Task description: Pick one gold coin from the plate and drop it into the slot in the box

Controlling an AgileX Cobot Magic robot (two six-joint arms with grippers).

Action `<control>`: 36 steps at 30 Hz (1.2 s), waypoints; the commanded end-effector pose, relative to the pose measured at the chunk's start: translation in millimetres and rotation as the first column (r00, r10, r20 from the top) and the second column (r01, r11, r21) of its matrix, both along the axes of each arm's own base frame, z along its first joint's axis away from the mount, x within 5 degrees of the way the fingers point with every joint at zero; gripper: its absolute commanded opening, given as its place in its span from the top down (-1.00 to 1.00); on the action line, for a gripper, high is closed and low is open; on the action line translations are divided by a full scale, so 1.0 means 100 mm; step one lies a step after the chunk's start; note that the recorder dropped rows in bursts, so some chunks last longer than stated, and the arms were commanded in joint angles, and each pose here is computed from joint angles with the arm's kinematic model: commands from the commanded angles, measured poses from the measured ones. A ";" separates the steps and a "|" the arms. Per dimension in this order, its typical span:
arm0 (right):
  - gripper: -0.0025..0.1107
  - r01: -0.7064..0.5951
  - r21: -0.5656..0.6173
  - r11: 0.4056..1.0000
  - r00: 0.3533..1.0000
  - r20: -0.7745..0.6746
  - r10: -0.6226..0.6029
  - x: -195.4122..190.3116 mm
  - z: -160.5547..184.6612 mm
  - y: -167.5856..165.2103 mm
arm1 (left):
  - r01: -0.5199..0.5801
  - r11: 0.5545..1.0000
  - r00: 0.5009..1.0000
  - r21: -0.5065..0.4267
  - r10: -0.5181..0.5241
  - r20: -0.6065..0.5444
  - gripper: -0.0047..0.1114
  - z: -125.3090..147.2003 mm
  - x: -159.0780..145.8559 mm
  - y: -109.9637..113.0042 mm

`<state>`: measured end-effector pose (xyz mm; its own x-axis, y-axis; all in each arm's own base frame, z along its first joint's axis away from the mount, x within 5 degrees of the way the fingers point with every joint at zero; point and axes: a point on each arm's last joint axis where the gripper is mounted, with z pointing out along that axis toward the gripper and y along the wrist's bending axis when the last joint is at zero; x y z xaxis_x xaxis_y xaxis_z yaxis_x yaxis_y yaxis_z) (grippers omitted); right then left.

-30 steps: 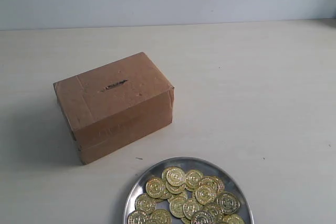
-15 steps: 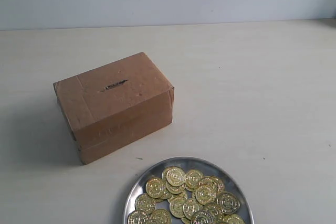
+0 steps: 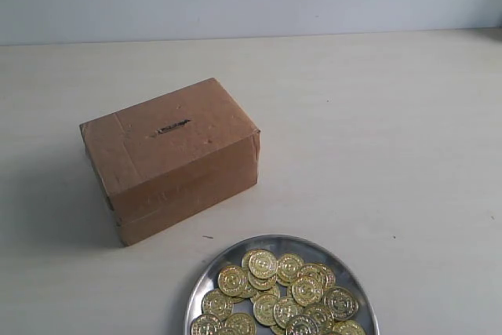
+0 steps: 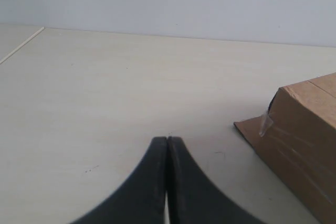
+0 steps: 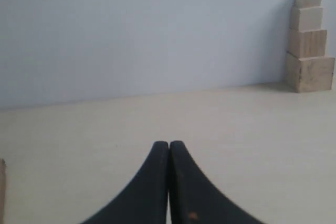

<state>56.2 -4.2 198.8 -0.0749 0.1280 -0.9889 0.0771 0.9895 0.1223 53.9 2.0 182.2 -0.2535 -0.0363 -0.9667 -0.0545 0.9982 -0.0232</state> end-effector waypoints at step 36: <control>0.96 -0.094 0.333 0.938 0.942 0.335 -0.025 -0.04 0.38 0.01 | -0.004 1.000 1.000 -0.009 0.004 0.012 0.92 0.01 0.00 0.00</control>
<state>53.8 -3.2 229.1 0.2413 0.4416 -0.8641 -0.0590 0.8955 0.4412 53.9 2.0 182.2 -0.2535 -0.0363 -0.9667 -0.0545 0.9982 -0.0232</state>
